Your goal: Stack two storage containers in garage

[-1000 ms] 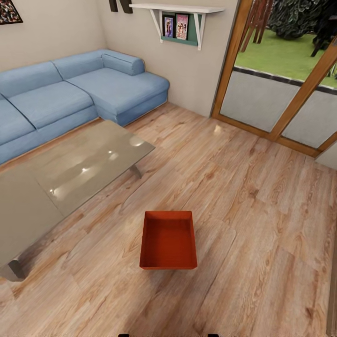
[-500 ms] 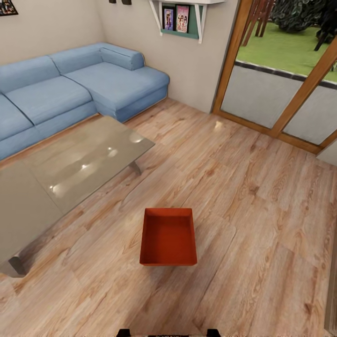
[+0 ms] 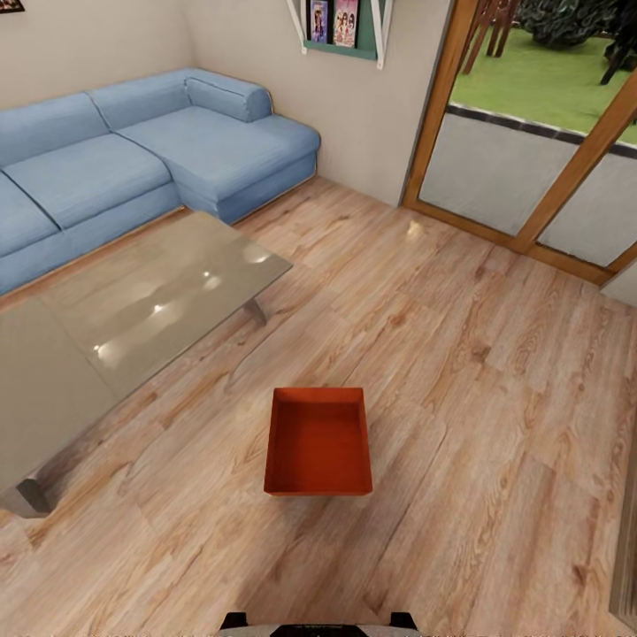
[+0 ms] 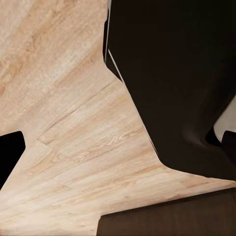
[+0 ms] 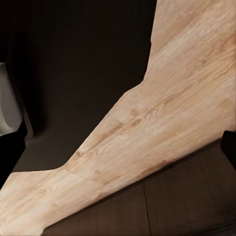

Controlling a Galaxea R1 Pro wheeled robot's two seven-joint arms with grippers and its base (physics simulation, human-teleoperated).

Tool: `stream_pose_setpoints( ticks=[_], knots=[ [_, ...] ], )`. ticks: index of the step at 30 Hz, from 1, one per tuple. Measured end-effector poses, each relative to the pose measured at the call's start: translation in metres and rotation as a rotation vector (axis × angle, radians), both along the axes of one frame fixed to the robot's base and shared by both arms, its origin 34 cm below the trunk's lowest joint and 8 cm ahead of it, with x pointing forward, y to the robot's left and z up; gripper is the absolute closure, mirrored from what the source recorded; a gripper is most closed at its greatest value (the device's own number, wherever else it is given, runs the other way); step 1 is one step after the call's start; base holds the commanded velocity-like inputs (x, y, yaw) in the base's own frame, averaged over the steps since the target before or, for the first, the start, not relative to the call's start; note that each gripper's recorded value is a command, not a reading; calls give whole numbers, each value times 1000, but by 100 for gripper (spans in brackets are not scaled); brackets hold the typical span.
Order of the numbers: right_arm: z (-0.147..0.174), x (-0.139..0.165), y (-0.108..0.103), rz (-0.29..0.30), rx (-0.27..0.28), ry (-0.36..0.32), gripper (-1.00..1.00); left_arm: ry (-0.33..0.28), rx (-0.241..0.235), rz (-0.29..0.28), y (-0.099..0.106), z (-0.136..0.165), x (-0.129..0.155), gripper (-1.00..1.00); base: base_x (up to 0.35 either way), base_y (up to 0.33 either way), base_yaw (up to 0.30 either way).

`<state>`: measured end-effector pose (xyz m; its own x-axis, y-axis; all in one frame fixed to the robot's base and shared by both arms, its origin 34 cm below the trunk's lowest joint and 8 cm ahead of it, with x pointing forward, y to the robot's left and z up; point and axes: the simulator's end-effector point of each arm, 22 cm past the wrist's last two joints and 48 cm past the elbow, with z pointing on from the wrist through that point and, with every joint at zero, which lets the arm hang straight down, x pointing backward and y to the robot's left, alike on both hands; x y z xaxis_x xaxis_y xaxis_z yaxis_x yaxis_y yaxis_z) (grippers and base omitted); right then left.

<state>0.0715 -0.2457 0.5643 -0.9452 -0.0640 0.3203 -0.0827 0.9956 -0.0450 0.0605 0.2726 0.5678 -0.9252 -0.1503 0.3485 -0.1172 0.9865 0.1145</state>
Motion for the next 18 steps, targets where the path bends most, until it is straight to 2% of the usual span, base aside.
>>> stream_pose_setpoints(
  ticks=[18],
  knots=[
    [2,-12,0,1,1,29,-100,29,0,0,0,2,-12,-100,0,0,0]
  ],
)
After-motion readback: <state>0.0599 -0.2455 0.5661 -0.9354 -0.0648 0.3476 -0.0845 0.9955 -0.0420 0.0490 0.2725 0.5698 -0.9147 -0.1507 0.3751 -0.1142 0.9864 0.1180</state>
